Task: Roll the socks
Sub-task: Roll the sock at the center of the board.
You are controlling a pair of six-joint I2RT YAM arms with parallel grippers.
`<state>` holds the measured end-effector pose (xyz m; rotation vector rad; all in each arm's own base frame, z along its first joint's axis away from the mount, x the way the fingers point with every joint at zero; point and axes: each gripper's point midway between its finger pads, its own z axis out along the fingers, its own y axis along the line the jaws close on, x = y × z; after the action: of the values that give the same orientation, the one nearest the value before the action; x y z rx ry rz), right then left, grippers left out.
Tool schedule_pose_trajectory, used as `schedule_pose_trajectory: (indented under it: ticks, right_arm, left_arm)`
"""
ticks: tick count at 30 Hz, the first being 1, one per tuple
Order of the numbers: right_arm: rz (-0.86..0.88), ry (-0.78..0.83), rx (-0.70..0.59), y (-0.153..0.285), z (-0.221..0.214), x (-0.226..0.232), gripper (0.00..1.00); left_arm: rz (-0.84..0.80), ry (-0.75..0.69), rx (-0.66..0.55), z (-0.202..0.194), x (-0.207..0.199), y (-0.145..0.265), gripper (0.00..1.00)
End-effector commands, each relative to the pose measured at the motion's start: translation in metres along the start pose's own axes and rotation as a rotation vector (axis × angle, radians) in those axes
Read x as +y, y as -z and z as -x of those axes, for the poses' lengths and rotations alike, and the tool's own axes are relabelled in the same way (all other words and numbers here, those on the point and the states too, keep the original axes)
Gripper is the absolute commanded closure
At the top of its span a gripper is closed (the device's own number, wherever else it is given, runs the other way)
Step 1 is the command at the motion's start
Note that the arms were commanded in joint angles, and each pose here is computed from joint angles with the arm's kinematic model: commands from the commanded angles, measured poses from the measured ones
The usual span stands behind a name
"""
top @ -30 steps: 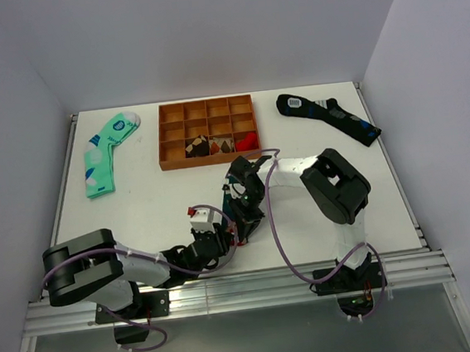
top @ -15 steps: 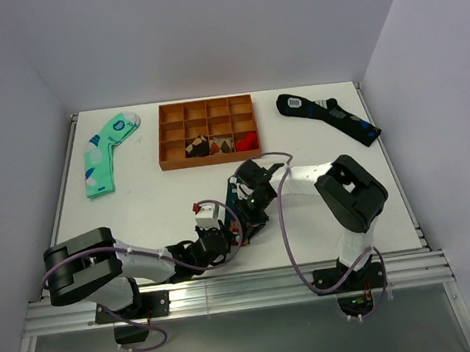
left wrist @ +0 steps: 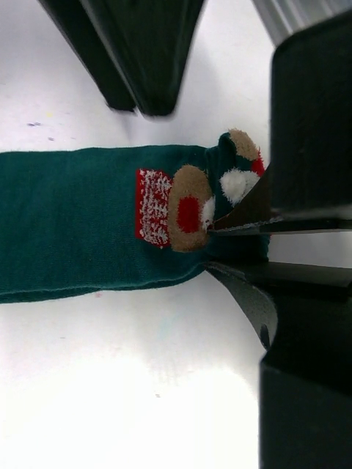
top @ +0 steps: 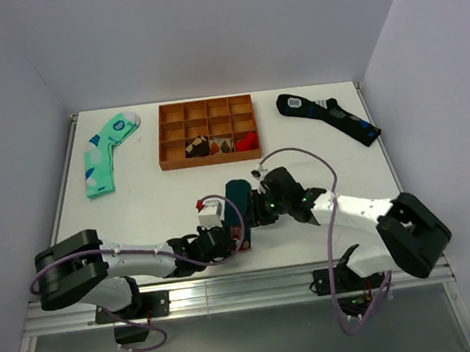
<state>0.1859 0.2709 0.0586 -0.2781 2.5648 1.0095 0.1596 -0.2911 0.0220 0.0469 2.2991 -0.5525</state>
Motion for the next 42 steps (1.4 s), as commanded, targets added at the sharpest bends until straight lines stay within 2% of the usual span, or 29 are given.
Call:
schedule_pose_trajectory:
  ticks: [1,5,7,8,12,17,23,34,42]
  right_arm:
    - [0.119,0.036,-0.248,0.013,0.037,0.025,0.57]
    - [0.196,0.057,-0.370,0.029,0.028,0.024,0.59]
    - [0.278,0.090,-0.466,0.044,0.033,0.038,0.60]
    - [0.254,0.082,-0.487,0.042,0.026,0.026,0.59]
    - [0.274,0.145,-0.571,0.046,0.018,0.033,0.60]
    - [0.315,0.238,-0.564,0.038,-0.014,0.047,0.62]
    - [0.312,0.296,-0.562,0.028,-0.031,0.056,0.61]
    - [0.255,0.332,-0.496,-0.001,-0.060,0.049,0.61]
    - [0.245,0.344,-0.503,-0.008,-0.067,0.055,0.61]
  left_arm:
    - [0.126,-0.103,0.241,-0.049,0.046,0.022,0.98]
    - [0.130,-0.093,0.320,-0.052,0.034,0.030,0.99]
    - [0.130,-0.095,0.343,-0.053,0.032,0.032,1.00]
    - [0.128,-0.101,0.361,-0.054,0.032,0.034,1.00]
    - [0.132,-0.097,0.430,-0.055,0.034,0.039,1.00]
    - [0.105,-0.108,0.499,-0.054,0.027,0.044,1.00]
    - [0.102,-0.118,0.583,-0.052,0.023,0.044,1.00]
    - [0.131,-0.140,0.619,-0.038,0.019,0.043,1.00]
    - [0.126,-0.131,0.626,-0.038,0.021,0.041,1.00]
